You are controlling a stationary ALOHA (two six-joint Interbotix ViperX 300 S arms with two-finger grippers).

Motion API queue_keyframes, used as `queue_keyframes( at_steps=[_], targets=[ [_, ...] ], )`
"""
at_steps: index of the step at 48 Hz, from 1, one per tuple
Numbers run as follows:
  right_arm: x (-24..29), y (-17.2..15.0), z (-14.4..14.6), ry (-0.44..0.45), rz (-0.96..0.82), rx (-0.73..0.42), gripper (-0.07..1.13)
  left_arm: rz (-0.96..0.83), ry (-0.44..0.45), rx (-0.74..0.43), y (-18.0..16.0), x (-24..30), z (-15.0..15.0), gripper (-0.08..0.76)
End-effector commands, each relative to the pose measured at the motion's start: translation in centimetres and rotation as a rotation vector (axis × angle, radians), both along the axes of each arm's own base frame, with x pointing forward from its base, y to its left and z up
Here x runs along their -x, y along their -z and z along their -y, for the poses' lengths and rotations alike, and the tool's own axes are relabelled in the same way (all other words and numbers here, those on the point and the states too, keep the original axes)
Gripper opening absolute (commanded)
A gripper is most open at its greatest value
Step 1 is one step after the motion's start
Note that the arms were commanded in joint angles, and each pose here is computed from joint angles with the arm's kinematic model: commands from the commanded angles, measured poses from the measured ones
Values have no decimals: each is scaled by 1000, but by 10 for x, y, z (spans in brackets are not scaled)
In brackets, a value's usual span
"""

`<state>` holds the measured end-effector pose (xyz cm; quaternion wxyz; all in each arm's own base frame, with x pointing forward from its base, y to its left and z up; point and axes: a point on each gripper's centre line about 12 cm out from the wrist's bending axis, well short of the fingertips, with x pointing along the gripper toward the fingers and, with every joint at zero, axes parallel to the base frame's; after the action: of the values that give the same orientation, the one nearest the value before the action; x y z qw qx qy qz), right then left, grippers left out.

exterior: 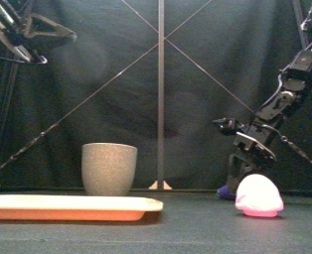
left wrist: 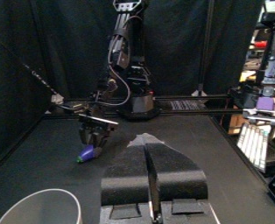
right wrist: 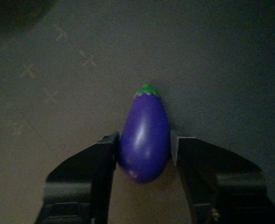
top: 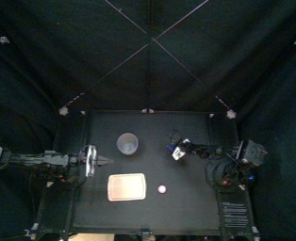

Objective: Pick the eggplant then place it on the pink plate
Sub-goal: Place eggplant on the pink plate

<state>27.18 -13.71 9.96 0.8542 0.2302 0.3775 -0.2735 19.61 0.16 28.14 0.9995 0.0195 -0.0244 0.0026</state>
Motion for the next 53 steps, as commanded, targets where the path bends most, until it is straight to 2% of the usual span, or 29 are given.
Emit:
queue_keyframes(
  at_steps=[1, 5, 13, 20, 26, 33, 41, 48, 53],
  targets=[
    [-9, -11, -1, -15, 36, 17, 543, 17, -1, -5, -6, -1, 0, -17],
    [-18, -17, -7, -40, 59, 23, 443, 17, -1, -5, -6, -1, 0, -17],
    [-58, -53, -36, -163, 168, 60, 465, 17, -1, -5, -6, -1, 0, -17],
    [-103, -93, -74, -299, 288, 96, 465, 18, -1, -5, -6, -1, 0, -17],
    [-136, -110, -103, -392, 344, 115, 465, 18, -1, -5, -6, -1, 0, -17],
    [-172, -112, -141, -519, 392, 165, 467, 17, -1, -5, -6, -1, 0, -17],
    [-204, -101, -171, -611, 412, 198, 472, 20, 0, -6, -6, 0, 0, -15],
    [-223, -92, -190, -640, 457, 205, 521, 20, -1, -5, -6, 0, 0, -17],
    [-225, -86, -191, -638, 463, 207, 631, 20, 0, -6, -6, 0, 0, -17]
  ],
)
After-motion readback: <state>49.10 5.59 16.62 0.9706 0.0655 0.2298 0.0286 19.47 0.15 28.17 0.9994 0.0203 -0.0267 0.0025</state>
